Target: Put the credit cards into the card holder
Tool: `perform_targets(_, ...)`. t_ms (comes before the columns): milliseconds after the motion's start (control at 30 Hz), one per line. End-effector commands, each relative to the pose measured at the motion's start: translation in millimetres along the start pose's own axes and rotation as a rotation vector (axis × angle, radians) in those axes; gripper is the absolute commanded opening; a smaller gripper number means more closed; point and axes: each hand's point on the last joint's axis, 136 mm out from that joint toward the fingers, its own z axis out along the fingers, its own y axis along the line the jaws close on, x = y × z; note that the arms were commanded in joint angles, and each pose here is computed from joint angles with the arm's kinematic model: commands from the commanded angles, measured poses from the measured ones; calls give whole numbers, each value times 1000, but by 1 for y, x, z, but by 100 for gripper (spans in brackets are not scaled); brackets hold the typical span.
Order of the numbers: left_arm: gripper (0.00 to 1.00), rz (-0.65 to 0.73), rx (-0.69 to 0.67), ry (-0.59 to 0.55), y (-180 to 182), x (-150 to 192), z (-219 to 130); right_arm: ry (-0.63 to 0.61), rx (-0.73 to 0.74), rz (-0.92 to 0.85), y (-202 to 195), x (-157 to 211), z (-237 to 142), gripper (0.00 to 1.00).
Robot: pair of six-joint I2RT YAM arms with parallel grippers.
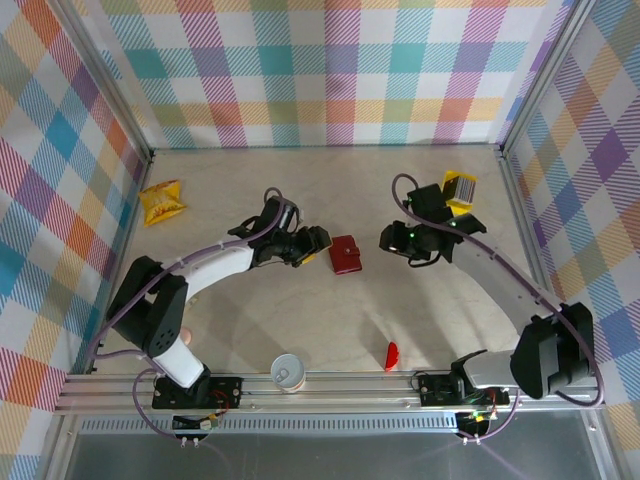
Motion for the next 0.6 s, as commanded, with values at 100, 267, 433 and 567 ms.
perform_targets(100,60,-1,1,-55,-8,-12,0,116,46,-46,16,-3,17,33)
perform_targets(267,61,-36,-6,-54,-4,-13,-1,186,91,-68,21,1,37,33)
perform_targets(433,59,-92,58,-99,5,-10,-11,236,180,-147,25,10,50,34)
perform_targets(567,59,-119,57,-93,14,-4,-20,270,214,-135,23,16,58,35)
